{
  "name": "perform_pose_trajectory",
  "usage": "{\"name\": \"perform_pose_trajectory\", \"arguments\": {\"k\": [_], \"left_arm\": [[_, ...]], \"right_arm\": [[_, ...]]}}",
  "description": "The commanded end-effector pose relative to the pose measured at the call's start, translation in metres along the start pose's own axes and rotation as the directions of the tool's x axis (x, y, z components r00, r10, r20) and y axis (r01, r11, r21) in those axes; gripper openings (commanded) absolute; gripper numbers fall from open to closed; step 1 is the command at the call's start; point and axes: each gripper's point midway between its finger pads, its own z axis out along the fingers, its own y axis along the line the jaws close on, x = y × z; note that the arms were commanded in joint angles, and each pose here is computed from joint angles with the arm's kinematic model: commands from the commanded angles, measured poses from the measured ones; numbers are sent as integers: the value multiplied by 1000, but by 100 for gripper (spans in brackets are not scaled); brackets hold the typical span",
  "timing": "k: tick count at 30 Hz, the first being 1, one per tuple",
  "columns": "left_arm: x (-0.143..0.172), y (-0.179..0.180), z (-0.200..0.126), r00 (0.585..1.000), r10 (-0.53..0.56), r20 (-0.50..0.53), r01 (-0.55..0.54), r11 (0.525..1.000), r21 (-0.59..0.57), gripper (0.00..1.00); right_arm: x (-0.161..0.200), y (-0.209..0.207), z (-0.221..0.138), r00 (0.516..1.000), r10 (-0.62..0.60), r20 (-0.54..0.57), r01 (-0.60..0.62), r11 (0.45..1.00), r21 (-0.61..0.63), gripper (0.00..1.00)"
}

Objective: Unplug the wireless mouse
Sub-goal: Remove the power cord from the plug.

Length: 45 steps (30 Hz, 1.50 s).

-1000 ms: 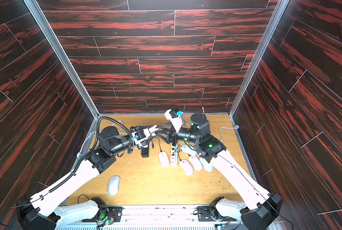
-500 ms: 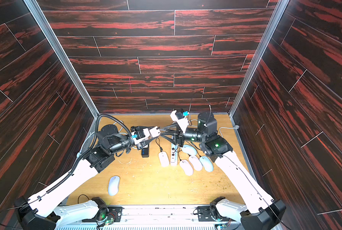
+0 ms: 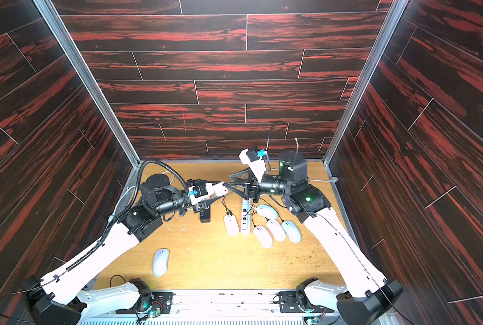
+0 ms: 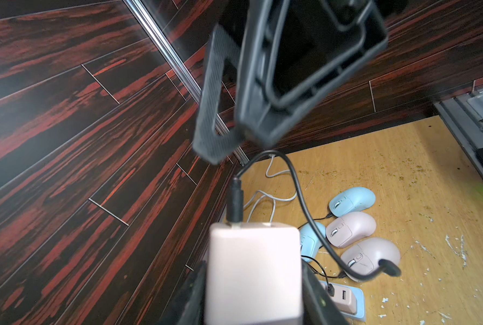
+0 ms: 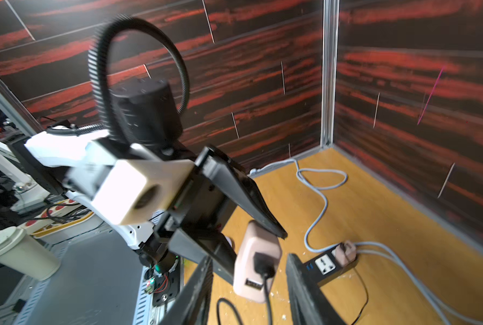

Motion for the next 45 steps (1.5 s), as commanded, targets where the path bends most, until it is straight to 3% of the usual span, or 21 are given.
{"name": "perform_pose_trajectory", "arguments": {"k": [1,10,17,26,39,45], "left_arm": [[-13,2,-2,999,29,28,-29,1000,7,0],[-12,1,1,999,33,22,-34,999,26,0],[-10,0,2,999,34,20,-35,999,32,0],[-2,-2,1,999,43,-11,-43,999,25,0],[44,-26,-14,983,40,-178,-32,998,49,0],[62,-22,-23,969,-23,-246,15,999,-35,0]], "right_arm": [[4,8,2,999,23,-23,-24,999,-41,43],[12,6,12,997,55,-45,-58,995,-75,35],[13,5,18,996,65,-53,-70,993,-91,24],[13,11,13,997,54,-46,-58,993,-100,0],[-4,19,-25,998,-55,8,55,996,70,0],[-1,4,-19,1000,-20,-6,20,993,118,0]]}}
